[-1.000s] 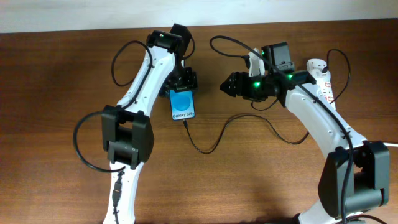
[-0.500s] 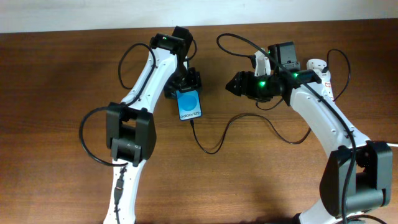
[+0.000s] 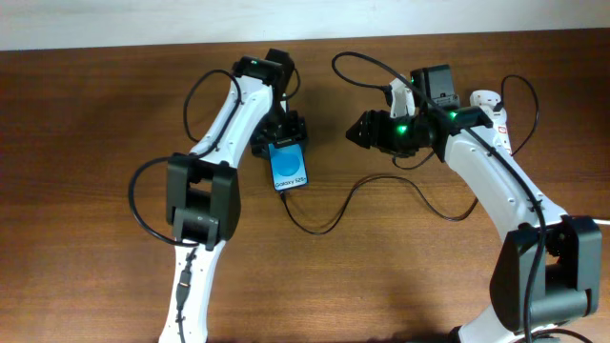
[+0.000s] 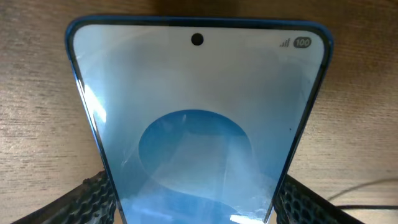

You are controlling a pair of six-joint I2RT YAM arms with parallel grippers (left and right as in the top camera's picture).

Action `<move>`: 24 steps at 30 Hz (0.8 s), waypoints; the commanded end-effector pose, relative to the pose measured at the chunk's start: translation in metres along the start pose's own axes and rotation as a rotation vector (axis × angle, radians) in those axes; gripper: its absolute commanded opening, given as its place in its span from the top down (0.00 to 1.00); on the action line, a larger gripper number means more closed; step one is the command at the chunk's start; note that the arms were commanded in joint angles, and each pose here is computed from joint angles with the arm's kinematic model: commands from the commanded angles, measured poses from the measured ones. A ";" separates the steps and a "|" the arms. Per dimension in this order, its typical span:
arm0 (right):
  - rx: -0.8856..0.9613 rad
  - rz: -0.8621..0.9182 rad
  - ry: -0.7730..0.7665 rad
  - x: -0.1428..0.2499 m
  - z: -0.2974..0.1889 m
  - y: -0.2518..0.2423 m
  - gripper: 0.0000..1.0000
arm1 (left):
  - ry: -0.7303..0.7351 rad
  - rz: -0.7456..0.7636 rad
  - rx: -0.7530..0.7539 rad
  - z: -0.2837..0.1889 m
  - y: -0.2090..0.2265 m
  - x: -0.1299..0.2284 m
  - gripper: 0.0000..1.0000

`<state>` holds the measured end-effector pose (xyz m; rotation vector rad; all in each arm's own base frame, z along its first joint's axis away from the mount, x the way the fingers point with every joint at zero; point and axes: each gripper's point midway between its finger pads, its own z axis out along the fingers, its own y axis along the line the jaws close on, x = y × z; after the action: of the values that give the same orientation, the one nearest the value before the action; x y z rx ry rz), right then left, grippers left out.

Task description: Plug charger to phone and switch on socket

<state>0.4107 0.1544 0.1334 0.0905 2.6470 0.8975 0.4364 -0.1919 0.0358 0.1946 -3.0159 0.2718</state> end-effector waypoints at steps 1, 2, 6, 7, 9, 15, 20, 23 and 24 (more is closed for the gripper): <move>0.010 -0.026 0.013 0.002 0.000 0.002 0.31 | -0.015 -0.098 0.108 -0.029 0.021 -0.021 1.00; 0.006 -0.037 0.026 0.006 0.003 0.007 0.31 | -0.013 -0.122 0.141 -0.035 0.026 -0.025 1.00; -0.008 -0.130 0.129 0.046 0.031 0.038 0.32 | 0.041 -0.217 0.274 -0.050 0.047 -0.031 1.00; -0.010 -0.147 0.173 0.061 0.043 0.044 0.32 | 0.047 -0.233 0.282 -0.052 0.052 -0.031 1.00; -0.009 -0.171 0.251 0.087 0.064 0.052 0.36 | 0.046 -0.254 0.283 -0.054 0.062 -0.034 1.00; 0.005 -0.190 0.349 0.122 0.105 0.054 0.51 | 0.026 -0.379 0.312 -0.066 0.117 -0.048 1.00; -0.006 -0.226 0.373 0.136 0.132 0.056 0.58 | 0.026 -0.439 0.326 -0.072 0.143 -0.050 1.00; 0.002 -0.205 0.396 0.145 0.145 0.052 0.63 | 0.026 -0.439 0.326 -0.072 0.143 -0.050 1.00; -0.009 -0.200 0.408 0.148 0.147 0.052 0.63 | 0.027 -0.439 0.326 -0.072 0.143 -0.050 1.00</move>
<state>0.3266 0.3036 0.0260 -0.4084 2.9067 0.9310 0.4680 -0.0263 0.0634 0.8546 -2.7767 0.6462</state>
